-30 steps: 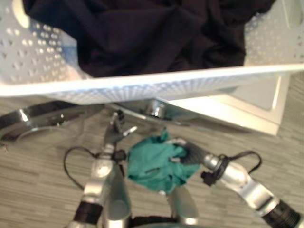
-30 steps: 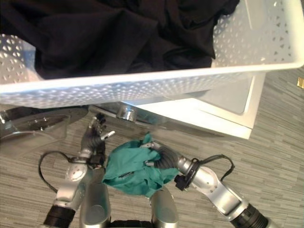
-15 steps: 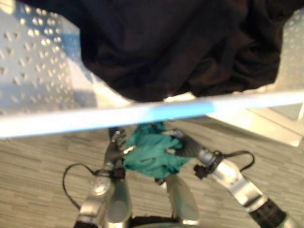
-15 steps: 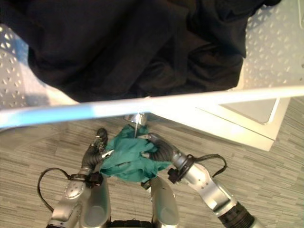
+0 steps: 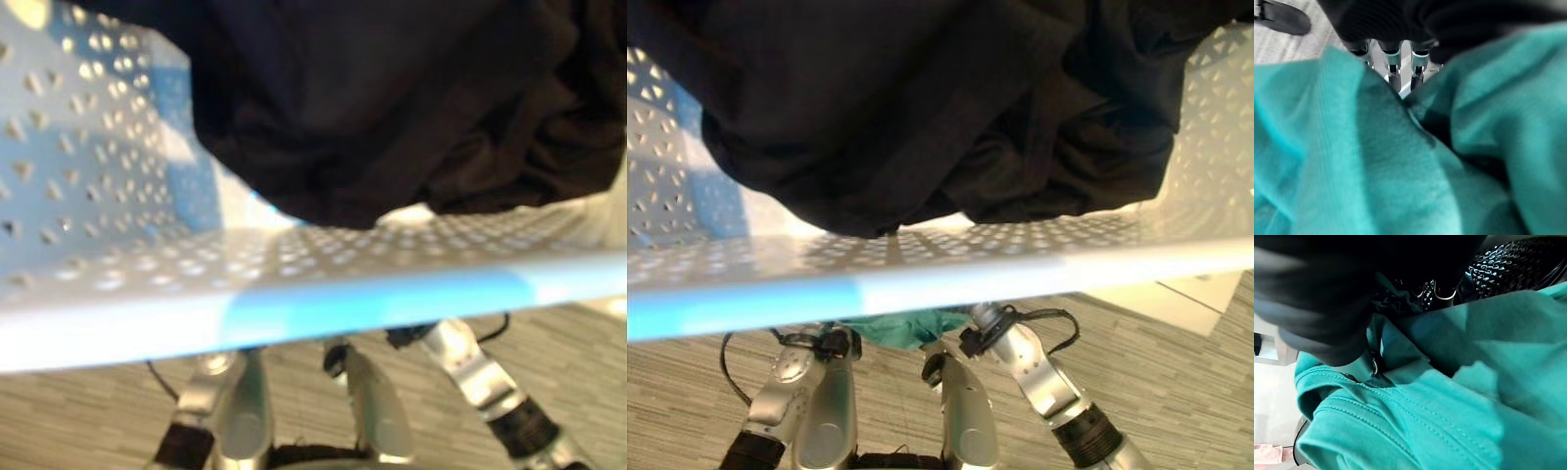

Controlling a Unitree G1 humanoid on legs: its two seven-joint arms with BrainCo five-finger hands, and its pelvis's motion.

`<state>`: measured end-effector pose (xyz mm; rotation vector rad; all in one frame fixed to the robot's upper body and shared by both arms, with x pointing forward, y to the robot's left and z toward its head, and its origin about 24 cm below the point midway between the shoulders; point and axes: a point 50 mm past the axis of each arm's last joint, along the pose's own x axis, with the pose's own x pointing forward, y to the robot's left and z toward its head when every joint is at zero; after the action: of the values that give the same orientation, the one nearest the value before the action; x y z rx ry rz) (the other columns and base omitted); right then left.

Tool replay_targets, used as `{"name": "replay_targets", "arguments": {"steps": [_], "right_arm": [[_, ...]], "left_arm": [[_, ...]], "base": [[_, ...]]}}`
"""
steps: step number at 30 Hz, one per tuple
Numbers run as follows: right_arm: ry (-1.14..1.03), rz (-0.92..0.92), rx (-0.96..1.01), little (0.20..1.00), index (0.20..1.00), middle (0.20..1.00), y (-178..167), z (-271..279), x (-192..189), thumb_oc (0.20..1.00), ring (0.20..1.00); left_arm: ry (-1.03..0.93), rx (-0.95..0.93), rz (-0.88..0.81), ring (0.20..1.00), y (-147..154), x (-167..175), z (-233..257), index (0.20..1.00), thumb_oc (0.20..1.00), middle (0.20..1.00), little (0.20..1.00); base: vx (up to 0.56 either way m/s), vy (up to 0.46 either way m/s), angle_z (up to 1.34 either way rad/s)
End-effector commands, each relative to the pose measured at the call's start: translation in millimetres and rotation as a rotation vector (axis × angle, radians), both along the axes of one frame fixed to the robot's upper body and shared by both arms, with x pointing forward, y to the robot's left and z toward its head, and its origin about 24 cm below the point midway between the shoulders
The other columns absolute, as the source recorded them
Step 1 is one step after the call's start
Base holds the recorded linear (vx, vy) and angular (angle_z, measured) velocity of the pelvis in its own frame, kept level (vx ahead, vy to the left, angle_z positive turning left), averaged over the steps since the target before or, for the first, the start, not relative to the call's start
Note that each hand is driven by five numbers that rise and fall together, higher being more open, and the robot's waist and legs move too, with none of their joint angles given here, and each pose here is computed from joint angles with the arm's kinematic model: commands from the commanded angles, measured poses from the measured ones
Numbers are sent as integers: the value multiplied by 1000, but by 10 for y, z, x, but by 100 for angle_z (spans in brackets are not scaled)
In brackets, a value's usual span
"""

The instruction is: Grab the laundry basket,head to the washer,open it,put in the laundry and shut it.

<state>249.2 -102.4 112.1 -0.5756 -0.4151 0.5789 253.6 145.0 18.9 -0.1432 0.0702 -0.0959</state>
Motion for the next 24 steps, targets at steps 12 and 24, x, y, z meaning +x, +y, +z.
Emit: {"name": "replay_targets", "arguments": {"steps": [12,24], "right_arm": [[-125,95,54,200,200,200,319,168,20,200,200],[-134,85,65,200,200,200,330,189,71,200,200]], "left_arm": [[118,-236,-225,1000,-607,-376,-199,1000,1000,1000,1000],[73,-184,-182,1000,-508,-274,-138,1000,1000,1000,1000]], "base": [[0,0,0],[4,7,2]]}}
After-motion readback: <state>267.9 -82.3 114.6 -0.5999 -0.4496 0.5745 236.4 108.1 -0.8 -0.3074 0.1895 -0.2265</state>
